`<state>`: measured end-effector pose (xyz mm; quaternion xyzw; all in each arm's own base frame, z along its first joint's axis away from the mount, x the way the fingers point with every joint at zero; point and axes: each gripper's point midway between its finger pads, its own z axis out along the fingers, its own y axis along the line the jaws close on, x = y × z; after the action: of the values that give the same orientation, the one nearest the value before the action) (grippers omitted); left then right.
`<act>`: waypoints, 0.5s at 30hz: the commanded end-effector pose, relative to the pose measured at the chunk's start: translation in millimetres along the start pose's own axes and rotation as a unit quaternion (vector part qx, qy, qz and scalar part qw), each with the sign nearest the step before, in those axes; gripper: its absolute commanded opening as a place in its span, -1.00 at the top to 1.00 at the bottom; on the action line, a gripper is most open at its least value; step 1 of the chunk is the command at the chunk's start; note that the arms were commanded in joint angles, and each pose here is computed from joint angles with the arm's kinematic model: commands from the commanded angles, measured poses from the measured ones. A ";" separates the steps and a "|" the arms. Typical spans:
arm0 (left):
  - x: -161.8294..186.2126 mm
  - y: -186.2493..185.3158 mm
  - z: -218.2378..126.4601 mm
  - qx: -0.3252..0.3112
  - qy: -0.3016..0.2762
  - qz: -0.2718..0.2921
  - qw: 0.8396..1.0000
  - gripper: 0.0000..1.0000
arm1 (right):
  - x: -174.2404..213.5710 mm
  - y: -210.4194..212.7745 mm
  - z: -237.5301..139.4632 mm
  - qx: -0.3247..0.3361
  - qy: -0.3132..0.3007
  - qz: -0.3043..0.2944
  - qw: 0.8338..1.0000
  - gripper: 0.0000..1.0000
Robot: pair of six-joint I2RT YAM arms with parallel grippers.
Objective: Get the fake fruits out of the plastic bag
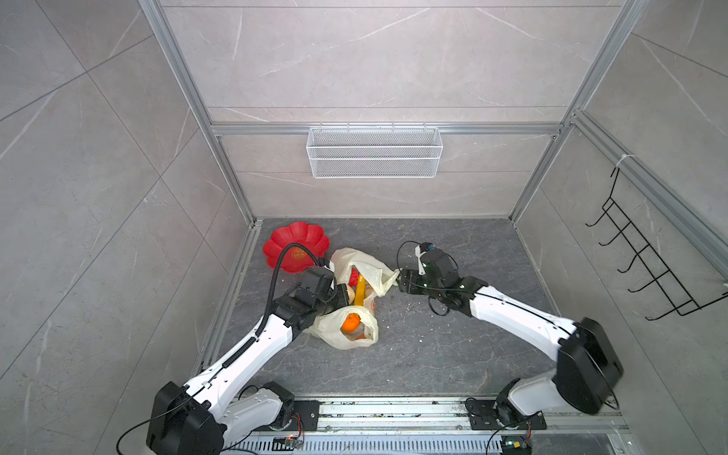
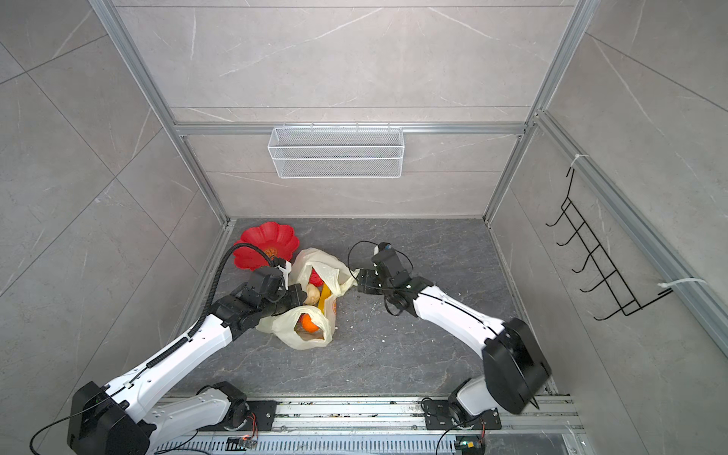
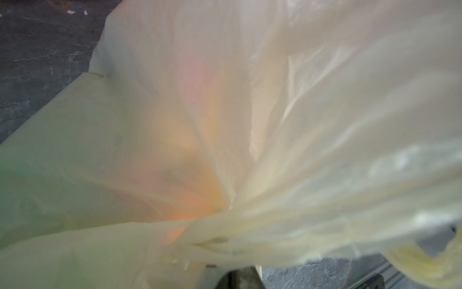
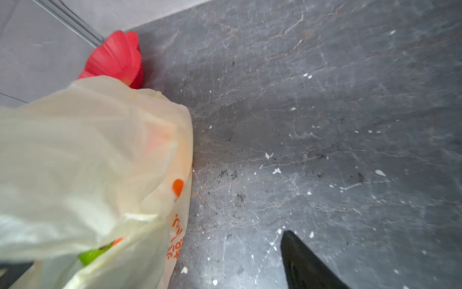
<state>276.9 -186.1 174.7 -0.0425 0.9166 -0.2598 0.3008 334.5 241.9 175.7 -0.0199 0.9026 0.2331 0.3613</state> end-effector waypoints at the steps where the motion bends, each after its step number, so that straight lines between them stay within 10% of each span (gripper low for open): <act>1: -20.0 -21.2 0.1 0.046 -0.027 -0.018 0.998 1.00 | 6.2 0.0 -35.6 -0.024 -0.014 0.005 1.000 -0.57; 15: -16.7 -18.5 4.6 0.048 -0.022 -0.027 0.998 1.00 | 35.2 86.2 -65.4 -0.130 0.017 -0.043 0.990 -0.32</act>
<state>288.7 -194.2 180.5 -0.0624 0.9031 -0.2921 0.3086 249.1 273.3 222.2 -0.0975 0.8679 0.3315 0.3569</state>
